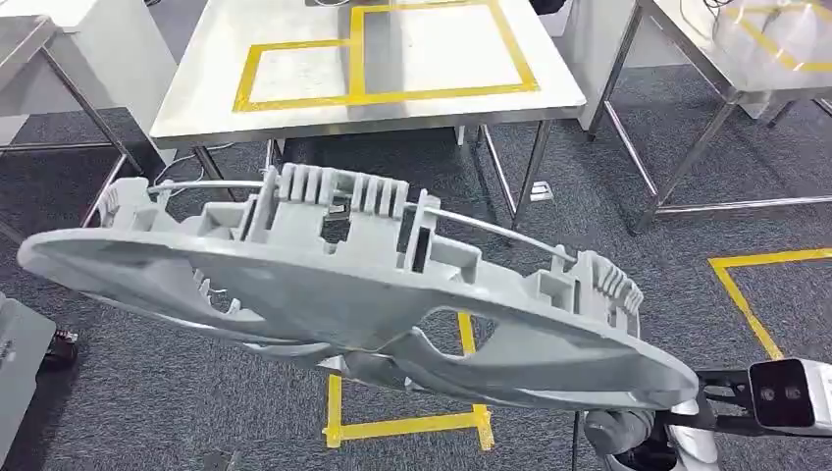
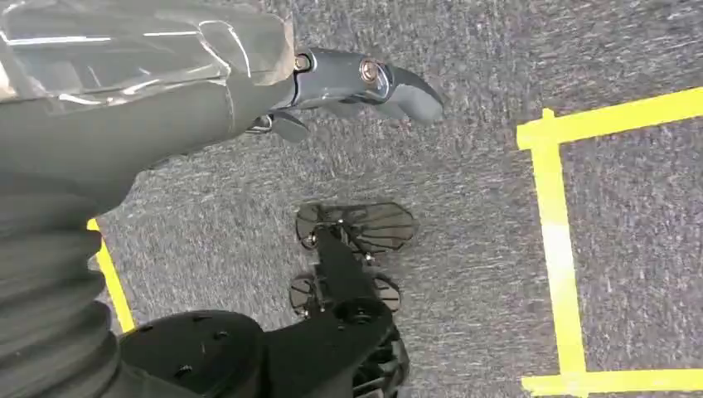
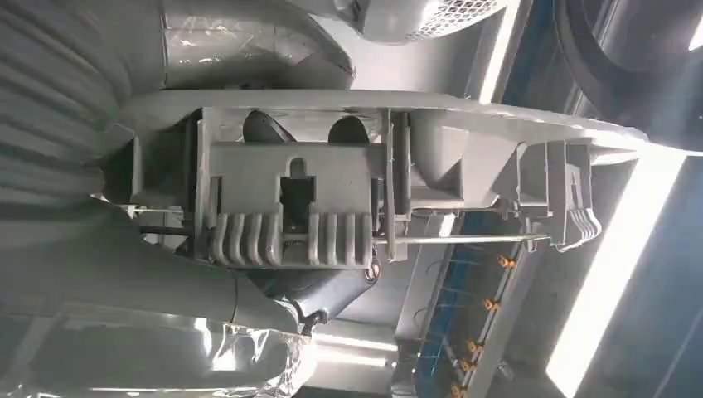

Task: Take the parts from the cabinet and place them on the table.

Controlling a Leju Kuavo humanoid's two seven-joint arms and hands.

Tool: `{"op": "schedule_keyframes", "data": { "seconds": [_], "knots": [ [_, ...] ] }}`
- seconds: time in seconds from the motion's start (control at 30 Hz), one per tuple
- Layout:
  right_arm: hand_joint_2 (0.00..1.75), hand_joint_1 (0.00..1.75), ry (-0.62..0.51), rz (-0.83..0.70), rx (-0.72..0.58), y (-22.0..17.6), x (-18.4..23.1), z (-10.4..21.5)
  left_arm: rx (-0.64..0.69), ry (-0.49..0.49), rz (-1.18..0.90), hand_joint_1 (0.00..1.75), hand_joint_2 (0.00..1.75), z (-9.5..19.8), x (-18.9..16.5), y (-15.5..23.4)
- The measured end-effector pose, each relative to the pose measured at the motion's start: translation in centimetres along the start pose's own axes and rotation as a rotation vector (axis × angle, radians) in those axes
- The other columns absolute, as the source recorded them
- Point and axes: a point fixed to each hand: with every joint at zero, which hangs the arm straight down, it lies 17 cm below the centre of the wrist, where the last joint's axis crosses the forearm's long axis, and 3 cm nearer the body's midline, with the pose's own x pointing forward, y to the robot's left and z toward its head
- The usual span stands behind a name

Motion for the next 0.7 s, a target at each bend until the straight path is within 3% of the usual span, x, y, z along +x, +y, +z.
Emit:
{"op": "schedule_keyframes", "data": {
  "seconds": [0.7],
  "knots": [
    [1.75,1.71,0.008,-0.008,0.005,0.22,-0.21,-0.07,0.0,-0.001,0.012,0.0,1.75,0.04,-0.07,-0.42]
  ]
}}
